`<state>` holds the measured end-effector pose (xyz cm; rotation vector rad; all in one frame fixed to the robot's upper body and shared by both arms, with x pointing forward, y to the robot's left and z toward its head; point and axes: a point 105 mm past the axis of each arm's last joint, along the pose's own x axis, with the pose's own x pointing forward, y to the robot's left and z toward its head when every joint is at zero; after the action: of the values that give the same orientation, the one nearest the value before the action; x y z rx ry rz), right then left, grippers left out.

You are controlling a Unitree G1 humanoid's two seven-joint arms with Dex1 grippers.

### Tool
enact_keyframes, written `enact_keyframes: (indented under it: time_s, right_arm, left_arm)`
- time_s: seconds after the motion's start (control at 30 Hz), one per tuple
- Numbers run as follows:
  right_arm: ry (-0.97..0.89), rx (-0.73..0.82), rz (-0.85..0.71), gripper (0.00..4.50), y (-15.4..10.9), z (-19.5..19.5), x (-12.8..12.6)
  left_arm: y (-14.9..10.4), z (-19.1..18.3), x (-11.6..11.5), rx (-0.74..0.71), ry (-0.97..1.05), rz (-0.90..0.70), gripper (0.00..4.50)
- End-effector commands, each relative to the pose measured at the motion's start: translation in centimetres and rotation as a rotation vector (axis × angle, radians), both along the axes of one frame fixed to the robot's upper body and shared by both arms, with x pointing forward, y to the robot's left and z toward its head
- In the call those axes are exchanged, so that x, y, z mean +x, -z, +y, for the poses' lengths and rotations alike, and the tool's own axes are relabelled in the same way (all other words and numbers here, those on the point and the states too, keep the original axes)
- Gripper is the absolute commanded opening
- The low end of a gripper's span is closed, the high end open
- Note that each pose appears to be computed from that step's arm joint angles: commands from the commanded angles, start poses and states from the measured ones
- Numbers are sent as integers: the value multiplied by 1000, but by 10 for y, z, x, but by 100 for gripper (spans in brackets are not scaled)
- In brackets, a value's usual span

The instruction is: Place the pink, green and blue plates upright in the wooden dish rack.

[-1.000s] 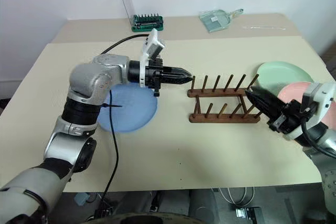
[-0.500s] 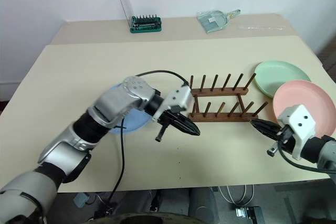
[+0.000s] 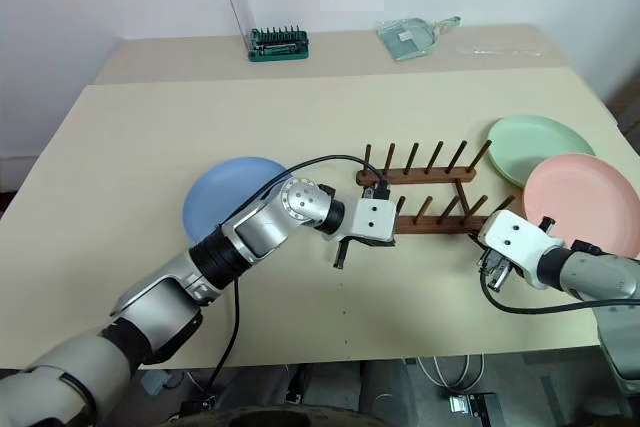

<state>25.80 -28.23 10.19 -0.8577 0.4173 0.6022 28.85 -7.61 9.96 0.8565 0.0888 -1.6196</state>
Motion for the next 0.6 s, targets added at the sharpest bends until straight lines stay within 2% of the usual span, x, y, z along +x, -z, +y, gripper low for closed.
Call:
enact_keyframes:
  time_s: [0.03,0.17,0.3,0.43,0.6]
  right_arm:
    - [-23,-82,-80,3,-10,-4,14]
    - [-61,-181,-133,3,-11,-7,28]
    - [-90,-94,-220,3,-18,9,42]
    - [-139,-149,-249,3,-14,17,55]
    - [-142,-115,-280,3,-12,23,69]
  left_arm:
    - [-4,-2,7,8,18,-120,1]
    - [-8,-3,20,7,-11,-196,1]
    - [-9,-3,30,10,-33,-247,1]
    - [-12,-1,44,4,-83,-280,1]
    - [-10,3,51,27,-94,-321,1]
